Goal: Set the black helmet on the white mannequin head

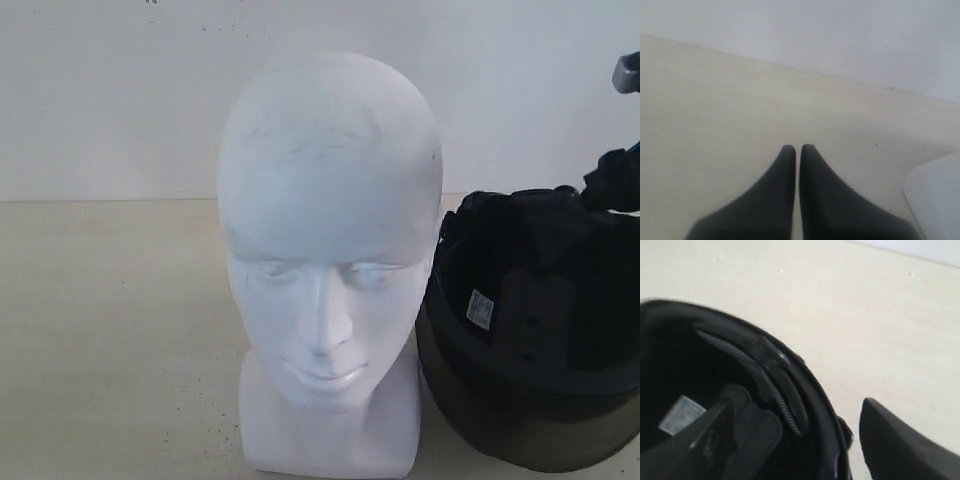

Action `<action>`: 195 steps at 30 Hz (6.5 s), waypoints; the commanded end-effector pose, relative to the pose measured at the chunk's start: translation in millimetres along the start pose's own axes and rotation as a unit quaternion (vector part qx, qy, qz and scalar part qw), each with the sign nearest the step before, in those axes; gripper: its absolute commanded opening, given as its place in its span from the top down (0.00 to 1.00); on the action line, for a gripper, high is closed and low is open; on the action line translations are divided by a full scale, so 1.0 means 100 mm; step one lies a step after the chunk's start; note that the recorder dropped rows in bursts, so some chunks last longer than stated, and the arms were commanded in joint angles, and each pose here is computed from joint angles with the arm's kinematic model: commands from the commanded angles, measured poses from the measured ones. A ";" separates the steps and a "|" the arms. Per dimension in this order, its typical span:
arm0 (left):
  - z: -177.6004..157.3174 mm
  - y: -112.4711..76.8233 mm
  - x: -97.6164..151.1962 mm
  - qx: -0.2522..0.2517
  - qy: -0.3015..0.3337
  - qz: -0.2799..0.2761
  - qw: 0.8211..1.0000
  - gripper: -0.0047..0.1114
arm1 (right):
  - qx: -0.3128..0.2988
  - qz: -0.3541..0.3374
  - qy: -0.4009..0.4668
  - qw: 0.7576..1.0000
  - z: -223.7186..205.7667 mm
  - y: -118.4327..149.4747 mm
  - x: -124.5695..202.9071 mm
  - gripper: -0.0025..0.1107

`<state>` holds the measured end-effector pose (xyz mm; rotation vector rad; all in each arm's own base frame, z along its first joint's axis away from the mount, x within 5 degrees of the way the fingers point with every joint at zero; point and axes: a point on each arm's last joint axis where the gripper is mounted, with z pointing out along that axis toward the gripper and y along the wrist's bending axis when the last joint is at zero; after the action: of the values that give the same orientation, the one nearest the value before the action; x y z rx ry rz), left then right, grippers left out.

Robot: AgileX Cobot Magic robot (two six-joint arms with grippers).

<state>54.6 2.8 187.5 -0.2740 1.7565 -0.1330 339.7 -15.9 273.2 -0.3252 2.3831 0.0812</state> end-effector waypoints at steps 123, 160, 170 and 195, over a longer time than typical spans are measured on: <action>0.00 0.00 0.01 0.004 0.000 -0.003 1.000 0.92 | -0.113 -0.084 0.100 0.985 -0.63 1.43 0.59 0.92; 0.00 0.00 0.01 0.004 0.000 -0.003 1.000 0.92 | -0.067 -0.153 0.305 0.938 -0.56 1.31 0.91 0.74; 0.00 0.00 0.01 0.004 0.000 -0.003 1.000 0.92 | 0.140 -0.133 0.292 0.937 -0.57 0.97 0.83 0.74; 0.00 0.00 0.01 0.004 0.000 -0.003 1.000 0.92 | -0.134 -0.010 0.138 0.981 -0.32 1.61 0.67 0.35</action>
<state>54.6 2.8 187.5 -0.2740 1.7565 -0.1330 227.4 114.8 255.2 -0.5016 2.6717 0.3703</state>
